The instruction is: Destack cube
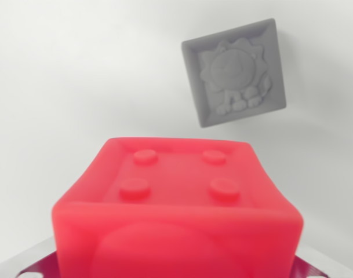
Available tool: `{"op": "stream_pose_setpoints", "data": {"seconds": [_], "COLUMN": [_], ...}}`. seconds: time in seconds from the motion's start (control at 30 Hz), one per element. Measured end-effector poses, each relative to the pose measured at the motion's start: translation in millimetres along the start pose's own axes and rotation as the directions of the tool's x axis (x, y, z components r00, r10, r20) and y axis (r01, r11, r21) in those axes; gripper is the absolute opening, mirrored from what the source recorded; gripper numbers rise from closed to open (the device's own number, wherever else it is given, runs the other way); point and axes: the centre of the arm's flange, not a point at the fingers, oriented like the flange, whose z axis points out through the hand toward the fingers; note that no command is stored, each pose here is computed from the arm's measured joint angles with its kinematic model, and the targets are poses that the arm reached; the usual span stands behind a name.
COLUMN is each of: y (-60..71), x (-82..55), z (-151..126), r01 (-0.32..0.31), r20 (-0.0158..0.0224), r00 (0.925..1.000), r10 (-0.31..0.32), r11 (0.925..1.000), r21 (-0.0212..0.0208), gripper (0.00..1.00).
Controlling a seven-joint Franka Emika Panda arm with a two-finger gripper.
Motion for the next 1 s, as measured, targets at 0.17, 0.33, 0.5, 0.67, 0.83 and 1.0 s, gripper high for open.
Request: {"op": "stream_pose_setpoints", "data": {"seconds": [0.17,0.33,0.5,0.67,0.83,1.0], "y": [1.0,2.2,3.5,4.6,5.3,6.4], "x": [-9.3,-17.7,-26.3,-34.0,-42.1,-49.4], "z": [-1.2,-2.5,-3.4,-4.8,-5.8,-6.6], "r01": [-0.040,-0.080,-0.119,-0.155,-0.190,-0.225], "r20": [0.0003,-0.0001,0.0007,0.0006,0.0002,0.0008], "r00": [0.9992,0.9968,0.9928,0.9878,0.9817,0.9743], "r10": [0.040,0.080,0.119,0.155,0.190,0.225], "r11": [0.9992,0.9968,0.9928,0.9878,0.9817,0.9743], "r21": [-0.0005,-0.0004,-0.0014,-0.0012,-0.0009,-0.0008], "gripper": [0.00,0.00,0.00,0.00,0.00,0.00]}}
